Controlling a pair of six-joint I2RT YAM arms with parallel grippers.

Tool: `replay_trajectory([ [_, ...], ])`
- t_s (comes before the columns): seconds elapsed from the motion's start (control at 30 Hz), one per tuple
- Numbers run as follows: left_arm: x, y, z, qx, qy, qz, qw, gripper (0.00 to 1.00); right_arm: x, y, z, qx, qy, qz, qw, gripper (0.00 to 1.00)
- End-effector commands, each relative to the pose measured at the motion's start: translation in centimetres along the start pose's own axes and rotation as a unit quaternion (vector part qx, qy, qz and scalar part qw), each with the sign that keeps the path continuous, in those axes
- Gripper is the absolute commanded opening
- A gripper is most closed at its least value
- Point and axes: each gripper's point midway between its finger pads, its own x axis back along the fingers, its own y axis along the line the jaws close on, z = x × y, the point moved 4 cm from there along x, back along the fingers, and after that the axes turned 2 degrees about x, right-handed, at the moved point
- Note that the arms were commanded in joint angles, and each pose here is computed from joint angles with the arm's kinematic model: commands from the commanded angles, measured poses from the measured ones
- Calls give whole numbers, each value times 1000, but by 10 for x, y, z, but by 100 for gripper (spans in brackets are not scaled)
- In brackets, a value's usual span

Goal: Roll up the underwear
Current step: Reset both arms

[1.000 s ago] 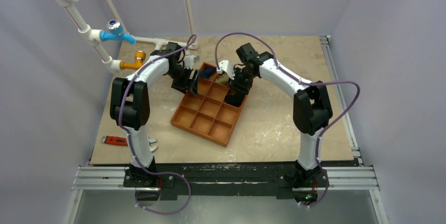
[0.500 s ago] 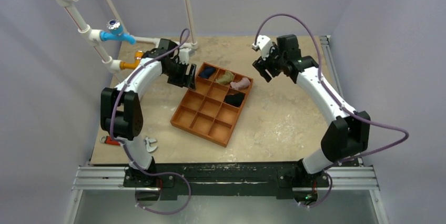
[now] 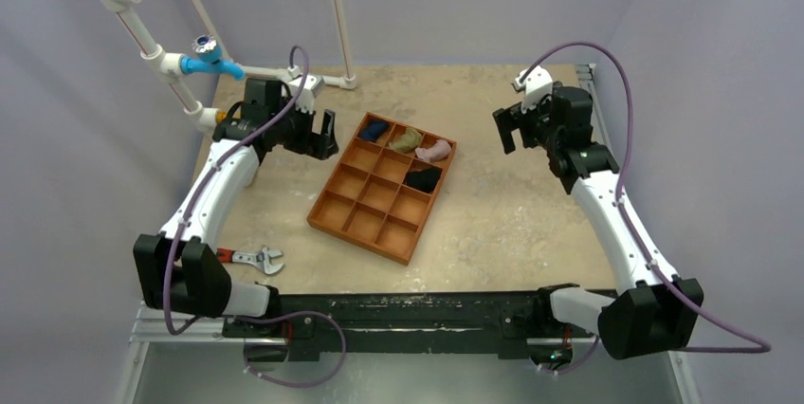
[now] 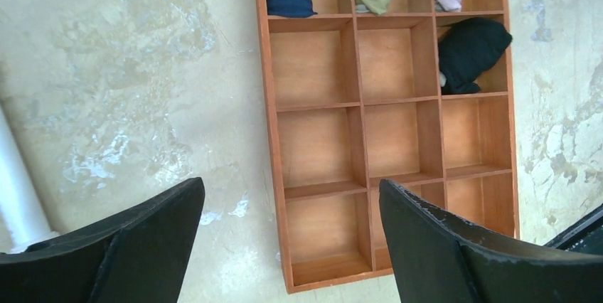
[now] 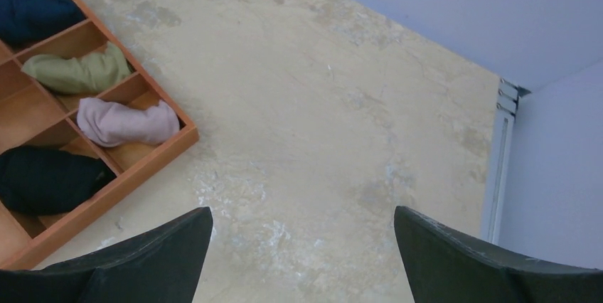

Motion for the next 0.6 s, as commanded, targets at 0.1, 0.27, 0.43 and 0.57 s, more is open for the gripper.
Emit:
replay_trajectory([
  [0.1, 52, -13, 2, -65, -83, -10, 994, 99, 30, -20, 4, -55, -47, 110, 991, 99],
  [0.27, 85, -22, 16, -95, -115, -23, 989, 100, 44, -19, 19, -71, -42, 133, 988, 99],
  [0.43, 118, -29, 28, -113, -152, -51, 981, 100, 53, -9, 35, -77, -29, 120, 989, 99],
  [0.57, 135, -27, 40, -126, -172, -84, 974, 100, 64, 1, 43, -75, -33, 100, 992, 99],
])
